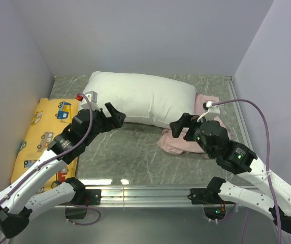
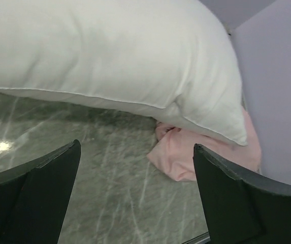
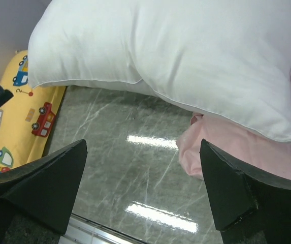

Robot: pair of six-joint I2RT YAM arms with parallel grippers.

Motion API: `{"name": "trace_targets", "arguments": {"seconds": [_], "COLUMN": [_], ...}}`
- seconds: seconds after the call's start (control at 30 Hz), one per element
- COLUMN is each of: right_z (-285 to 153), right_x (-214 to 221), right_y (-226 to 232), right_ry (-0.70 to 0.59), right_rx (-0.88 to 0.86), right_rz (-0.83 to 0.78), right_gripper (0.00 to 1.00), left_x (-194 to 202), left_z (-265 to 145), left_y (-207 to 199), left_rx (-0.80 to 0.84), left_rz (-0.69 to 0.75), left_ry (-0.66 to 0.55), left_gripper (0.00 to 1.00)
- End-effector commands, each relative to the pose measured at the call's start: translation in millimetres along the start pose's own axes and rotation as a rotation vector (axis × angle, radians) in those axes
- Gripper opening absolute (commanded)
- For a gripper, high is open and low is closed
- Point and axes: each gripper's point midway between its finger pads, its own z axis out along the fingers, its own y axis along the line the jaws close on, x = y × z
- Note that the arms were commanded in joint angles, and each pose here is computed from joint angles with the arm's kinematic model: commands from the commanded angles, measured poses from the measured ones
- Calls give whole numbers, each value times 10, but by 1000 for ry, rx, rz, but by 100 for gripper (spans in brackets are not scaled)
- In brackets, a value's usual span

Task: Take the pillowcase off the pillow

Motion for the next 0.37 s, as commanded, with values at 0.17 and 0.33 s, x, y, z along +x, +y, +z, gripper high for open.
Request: {"name": "trace_targets", "arguments": {"seconds": [0.17, 0.33], "right_z": [35, 67], "right_x": [-67, -25], "right_y": [-36, -50], "right_ry": [-22, -20], "right_rx": [34, 34], "right_rz": [-42, -53], "right_gripper": [99, 100], "left_x": [-13, -110], "left_z": [-194, -239], "left_y": [273, 156], "left_rx": [-53, 1], "left_rz": [54, 52], "left_ry": [-60, -91], "left_gripper": [97, 96]}}
